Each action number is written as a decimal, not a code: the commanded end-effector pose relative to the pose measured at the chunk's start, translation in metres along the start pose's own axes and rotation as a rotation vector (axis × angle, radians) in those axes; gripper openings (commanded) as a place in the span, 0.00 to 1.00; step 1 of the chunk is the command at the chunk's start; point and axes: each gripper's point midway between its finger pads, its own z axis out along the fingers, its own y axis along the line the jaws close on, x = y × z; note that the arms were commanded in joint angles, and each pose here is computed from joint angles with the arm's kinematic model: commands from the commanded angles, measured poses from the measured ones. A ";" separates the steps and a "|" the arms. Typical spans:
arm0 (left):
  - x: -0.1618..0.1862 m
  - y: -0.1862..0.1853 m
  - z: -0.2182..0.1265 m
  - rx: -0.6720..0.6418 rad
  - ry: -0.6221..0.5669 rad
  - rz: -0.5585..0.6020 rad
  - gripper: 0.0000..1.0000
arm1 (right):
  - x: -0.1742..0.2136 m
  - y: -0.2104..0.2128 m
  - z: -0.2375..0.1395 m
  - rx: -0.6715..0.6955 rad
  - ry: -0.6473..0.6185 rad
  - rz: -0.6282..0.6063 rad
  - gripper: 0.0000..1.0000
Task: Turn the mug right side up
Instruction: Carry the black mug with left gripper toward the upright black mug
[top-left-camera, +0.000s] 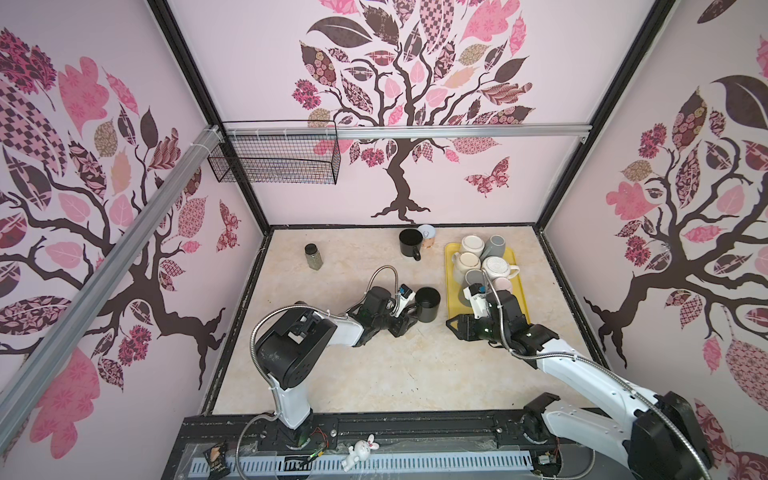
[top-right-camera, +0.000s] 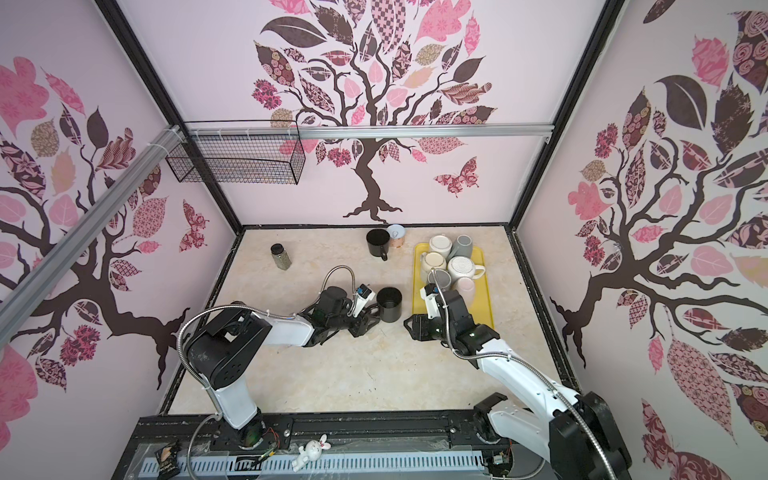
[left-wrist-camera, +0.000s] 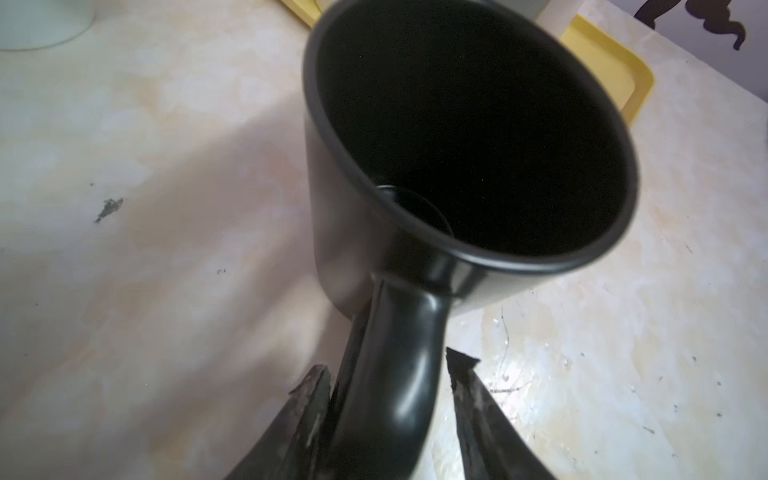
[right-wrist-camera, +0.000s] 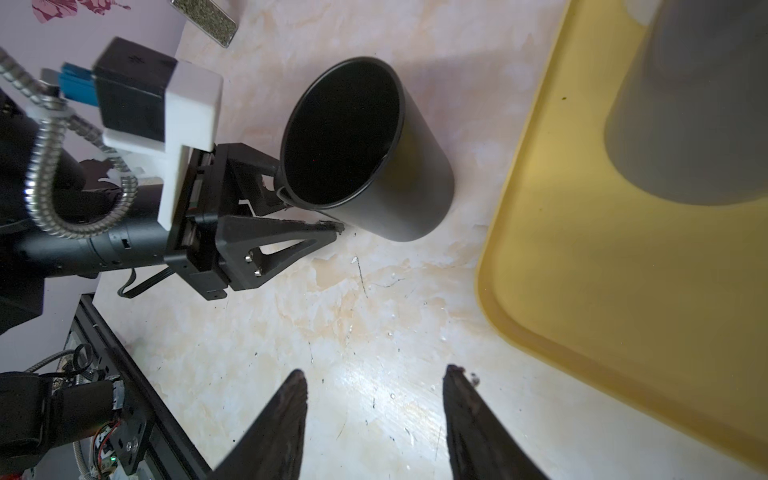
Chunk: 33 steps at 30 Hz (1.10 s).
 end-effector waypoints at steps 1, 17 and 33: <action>-0.015 -0.004 -0.010 -0.009 0.020 0.038 0.49 | -0.010 0.003 -0.013 0.014 -0.035 -0.028 0.55; -0.008 0.026 -0.023 -0.196 0.137 0.071 0.00 | -0.016 0.002 -0.031 0.057 -0.066 -0.060 0.57; -0.030 0.150 -0.056 -0.627 -0.015 -0.278 0.00 | -0.028 -0.007 -0.033 0.121 -0.111 -0.064 0.59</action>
